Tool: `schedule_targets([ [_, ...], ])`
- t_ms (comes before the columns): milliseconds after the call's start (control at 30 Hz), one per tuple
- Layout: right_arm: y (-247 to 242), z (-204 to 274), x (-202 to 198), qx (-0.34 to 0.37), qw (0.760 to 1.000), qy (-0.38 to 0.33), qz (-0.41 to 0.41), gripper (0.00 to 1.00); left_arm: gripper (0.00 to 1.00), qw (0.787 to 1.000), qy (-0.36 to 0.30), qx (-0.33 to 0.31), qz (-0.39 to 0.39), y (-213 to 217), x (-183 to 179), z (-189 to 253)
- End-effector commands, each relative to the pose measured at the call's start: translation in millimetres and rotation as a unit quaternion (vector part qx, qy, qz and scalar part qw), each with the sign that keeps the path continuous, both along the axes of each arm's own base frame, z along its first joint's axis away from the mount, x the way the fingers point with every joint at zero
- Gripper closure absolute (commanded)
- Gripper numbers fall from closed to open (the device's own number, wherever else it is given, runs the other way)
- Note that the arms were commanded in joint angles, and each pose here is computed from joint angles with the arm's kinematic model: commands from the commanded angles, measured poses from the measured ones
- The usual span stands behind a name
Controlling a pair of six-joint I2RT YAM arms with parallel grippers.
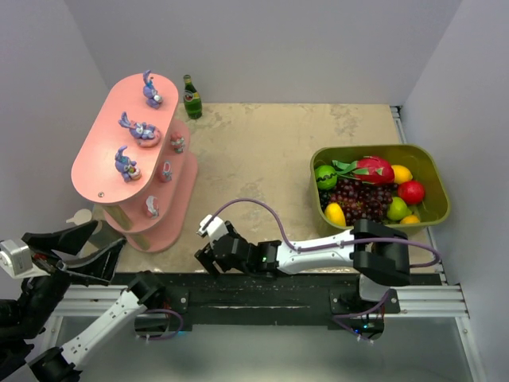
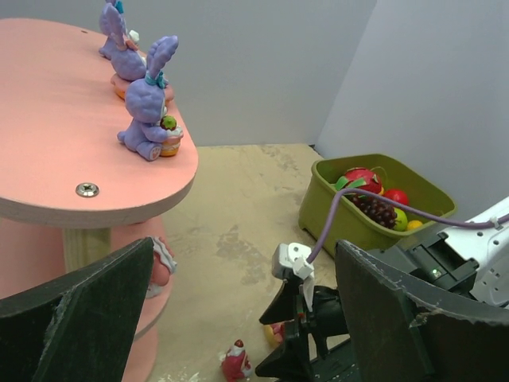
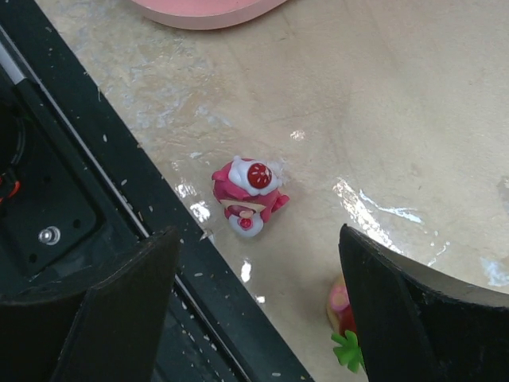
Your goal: Place and organize the plastic toys onto the shelf
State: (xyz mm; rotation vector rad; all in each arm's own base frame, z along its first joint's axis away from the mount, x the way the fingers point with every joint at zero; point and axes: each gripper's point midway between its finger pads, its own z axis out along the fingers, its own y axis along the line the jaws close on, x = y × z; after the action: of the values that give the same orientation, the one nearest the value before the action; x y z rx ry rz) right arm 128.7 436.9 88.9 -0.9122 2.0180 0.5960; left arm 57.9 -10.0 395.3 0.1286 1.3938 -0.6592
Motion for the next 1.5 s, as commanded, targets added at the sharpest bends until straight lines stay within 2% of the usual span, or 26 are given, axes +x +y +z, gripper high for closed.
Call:
schedule_targets([
  [0, 16, 11, 9, 0.043, 0.999, -0.023, -0.01, 0.16, 0.01, 1.0, -0.013, -0.023, -0.01, -1, -4, 8],
  [200, 26, 3, 10, 0.044, 0.998, -0.037, 0.005, 0.18, 0.0, 0.999, -0.022, -0.038, -0.008, 5, -10, 9],
  [467, 39, -4, 13, 0.046, 0.998, -0.047, 0.012, 0.27, 0.0, 0.999, -0.022, -0.039, -0.006, 12, -17, 15],
  [700, 40, -17, 14, 0.039, 0.998, -0.045, 0.003, 0.38, 0.0, 0.999, -0.024, -0.041, -0.005, 13, -19, 17],
  [933, 41, -14, 19, 0.062, 0.997, -0.055, -0.008, 0.48, 0.01, 0.999, -0.023, -0.04, -0.002, 15, -19, 18],
  [1300, 47, -17, 24, 0.054, 0.997, -0.058, -0.017, 0.79, 0.01, 0.999, -0.02, -0.033, 0.0, 15, -18, 16],
  [1467, 56, -1, 24, 0.057, 0.995, -0.08, 0.006, 0.83, 0.0, 0.999, -0.019, -0.031, 0.002, 15, -16, 15],
])
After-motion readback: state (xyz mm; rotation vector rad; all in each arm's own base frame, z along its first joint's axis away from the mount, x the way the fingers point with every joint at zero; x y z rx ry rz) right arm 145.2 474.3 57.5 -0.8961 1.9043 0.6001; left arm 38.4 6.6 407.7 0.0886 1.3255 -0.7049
